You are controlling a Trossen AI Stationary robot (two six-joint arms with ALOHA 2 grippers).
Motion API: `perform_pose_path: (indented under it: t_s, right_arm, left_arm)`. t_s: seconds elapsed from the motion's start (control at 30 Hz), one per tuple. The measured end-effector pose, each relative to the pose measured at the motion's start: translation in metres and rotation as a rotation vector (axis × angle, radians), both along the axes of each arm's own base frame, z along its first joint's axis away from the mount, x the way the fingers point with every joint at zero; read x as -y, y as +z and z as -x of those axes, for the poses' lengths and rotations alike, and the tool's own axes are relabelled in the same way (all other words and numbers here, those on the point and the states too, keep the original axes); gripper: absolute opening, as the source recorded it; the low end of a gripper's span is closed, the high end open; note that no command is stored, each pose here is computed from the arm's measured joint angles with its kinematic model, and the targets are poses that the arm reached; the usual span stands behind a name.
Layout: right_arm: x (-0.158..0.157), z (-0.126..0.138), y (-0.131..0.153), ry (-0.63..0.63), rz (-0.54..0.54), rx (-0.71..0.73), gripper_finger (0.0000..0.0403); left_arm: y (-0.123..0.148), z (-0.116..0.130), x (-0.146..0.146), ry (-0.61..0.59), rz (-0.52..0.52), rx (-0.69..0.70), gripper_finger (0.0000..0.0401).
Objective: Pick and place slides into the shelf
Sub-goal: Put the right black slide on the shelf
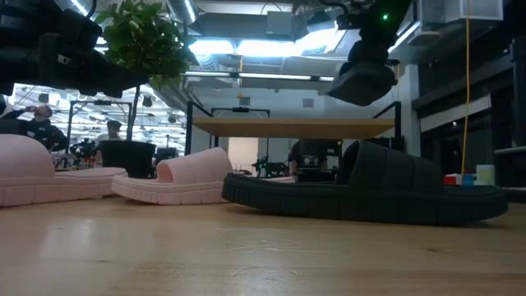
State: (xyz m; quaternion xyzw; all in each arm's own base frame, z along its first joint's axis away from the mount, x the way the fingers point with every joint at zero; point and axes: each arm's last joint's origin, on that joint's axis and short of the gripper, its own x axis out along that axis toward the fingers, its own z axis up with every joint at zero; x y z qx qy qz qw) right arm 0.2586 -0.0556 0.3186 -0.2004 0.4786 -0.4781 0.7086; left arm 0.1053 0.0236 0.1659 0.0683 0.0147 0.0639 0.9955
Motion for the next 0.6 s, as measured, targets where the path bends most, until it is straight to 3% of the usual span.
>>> perform_pose_path:
  t_s: [0.6]
  right_arm:
    - [0.021, -0.001, -0.011, -0.038, -0.056, -0.008, 0.0012]
  left_arm:
    - [0.000, 0.000, 0.000, 0.000, 0.001, 0.000, 0.0000]
